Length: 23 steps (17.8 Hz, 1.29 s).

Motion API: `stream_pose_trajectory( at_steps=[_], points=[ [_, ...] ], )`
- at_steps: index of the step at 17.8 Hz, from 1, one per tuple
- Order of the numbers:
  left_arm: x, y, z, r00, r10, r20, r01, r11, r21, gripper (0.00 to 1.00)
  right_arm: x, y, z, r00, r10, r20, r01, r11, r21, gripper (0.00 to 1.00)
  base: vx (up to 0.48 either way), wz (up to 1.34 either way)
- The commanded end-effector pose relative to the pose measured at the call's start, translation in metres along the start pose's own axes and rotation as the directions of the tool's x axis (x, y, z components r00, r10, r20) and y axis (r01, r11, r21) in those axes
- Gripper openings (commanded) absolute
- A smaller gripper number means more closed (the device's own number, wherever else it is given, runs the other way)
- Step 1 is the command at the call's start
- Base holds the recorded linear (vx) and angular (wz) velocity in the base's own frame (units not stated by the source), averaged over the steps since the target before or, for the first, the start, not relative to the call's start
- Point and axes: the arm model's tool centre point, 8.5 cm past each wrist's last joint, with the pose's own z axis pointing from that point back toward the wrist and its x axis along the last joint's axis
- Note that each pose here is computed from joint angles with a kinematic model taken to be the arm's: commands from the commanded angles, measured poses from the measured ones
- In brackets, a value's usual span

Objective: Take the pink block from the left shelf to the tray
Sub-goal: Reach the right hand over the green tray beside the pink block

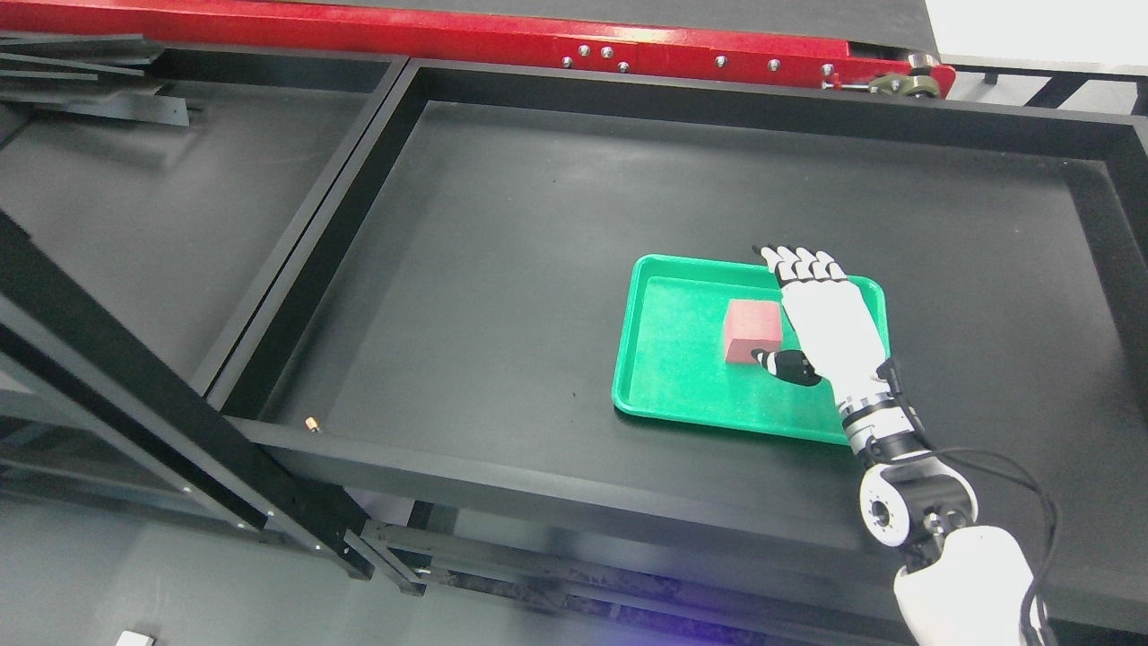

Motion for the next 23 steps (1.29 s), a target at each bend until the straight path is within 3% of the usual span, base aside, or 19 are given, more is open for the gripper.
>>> stream_pose_trajectory(
  at_steps=[1,14,23],
  points=[
    [-0.007,0.010,0.002,1.000,-0.002,-0.002,0.002,1.000,0.015,1.00,0.000,0.011,-0.003,1.000,0.005,0.004,-0.005,0.999,0.049,0.99,0.090,-0.09],
    [-0.007,0.010,0.002,1.000,-0.002,-0.002,0.002,1.000,0.015,1.00,0.008,0.043,-0.011,0.998,0.022,0.050,-0.033,0.972,0.231,0.99,0.053,-0.04],
    [-0.007,0.010,0.002,1.000,-0.002,-0.002,0.002,1.000,0.015,1.00,0.006,0.051,-0.016,0.997,0.036,0.074,-0.055,0.961,0.272,0.99,0.012,0.00]
  ],
)
